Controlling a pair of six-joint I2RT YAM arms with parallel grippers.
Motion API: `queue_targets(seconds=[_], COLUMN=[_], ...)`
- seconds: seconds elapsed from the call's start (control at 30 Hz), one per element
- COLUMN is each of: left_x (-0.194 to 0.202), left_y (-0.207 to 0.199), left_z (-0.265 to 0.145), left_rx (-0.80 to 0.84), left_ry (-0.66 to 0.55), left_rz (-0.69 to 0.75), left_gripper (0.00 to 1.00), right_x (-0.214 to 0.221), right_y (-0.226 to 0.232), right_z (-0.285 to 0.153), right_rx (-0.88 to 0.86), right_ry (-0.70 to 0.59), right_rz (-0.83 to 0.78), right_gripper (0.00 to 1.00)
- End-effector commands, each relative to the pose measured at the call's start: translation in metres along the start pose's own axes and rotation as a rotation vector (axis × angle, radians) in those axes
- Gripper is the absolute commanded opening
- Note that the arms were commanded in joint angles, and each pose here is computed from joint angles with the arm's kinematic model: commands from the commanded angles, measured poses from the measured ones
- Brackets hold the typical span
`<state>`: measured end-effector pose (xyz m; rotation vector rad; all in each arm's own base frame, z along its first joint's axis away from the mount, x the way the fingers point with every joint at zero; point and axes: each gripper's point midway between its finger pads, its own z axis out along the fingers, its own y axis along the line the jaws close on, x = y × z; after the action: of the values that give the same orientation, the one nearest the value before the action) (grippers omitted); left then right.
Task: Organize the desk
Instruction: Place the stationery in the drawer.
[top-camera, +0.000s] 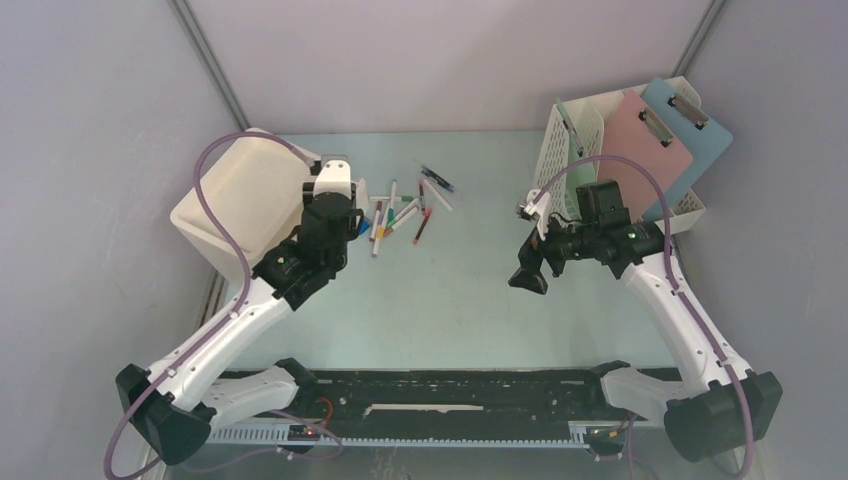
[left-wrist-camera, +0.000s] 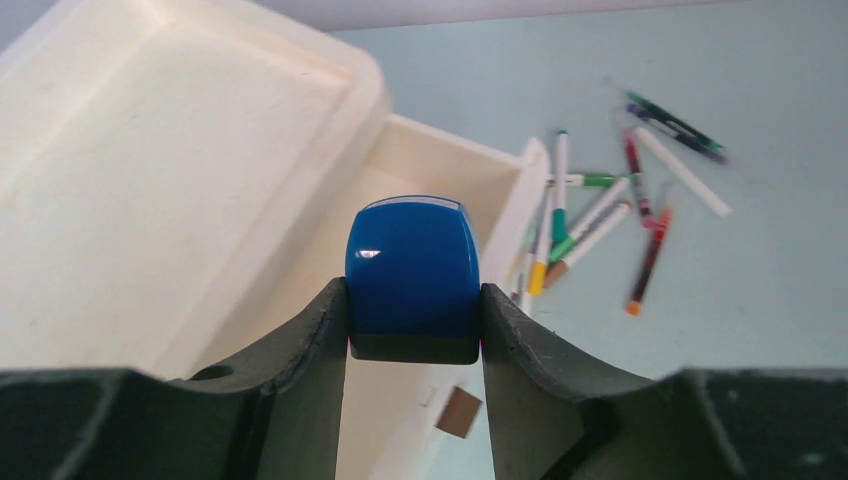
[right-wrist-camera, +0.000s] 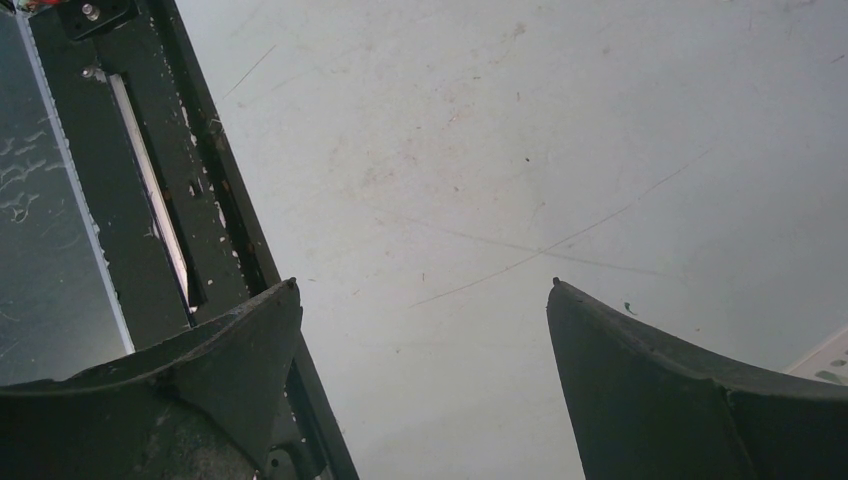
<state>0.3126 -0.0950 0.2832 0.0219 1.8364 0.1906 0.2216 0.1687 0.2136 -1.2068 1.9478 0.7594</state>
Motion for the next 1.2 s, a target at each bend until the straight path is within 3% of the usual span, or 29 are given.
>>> queue_targets(seconds=[0.0, 0.1, 0.27, 0.6, 1.17], left_x=[-0.002, 0.001, 0.007, 0.012, 0.007], left_y=[0.031, 0.033, 0.039, 0.041, 0.022], left_z=[0.000, 0.004, 0.010, 0.013, -0.003], left_rx=[-0.136, -0.153, -0.199, -0.233, -0.052], left_ry=[-0.009, 0.004, 0.028, 0.050, 0.073], left_rz=[-0.013, -0.020, -0.012, -0.010, -0.072], left_gripper=[0.00, 0.01, 0.17, 0.38, 0.74], right_x=[-0.005, -0.005, -0.006, -0.006, -0.007], right_y=[0.001, 0.001, 0.001, 0.002, 0.007], right_z=[-0.001, -0.001, -0.001, -0.001, -0.001], right_rx=[-0.012, -0.013, -0.013, -0.016, -0.061], right_ry=[-0.017, -0.017, -0.020, -0.021, -0.041], right_rz=[-0.020, -0.019, -0.020, -0.020, -0.008], right_gripper=[1.00, 1.00, 1.00, 1.00, 1.00])
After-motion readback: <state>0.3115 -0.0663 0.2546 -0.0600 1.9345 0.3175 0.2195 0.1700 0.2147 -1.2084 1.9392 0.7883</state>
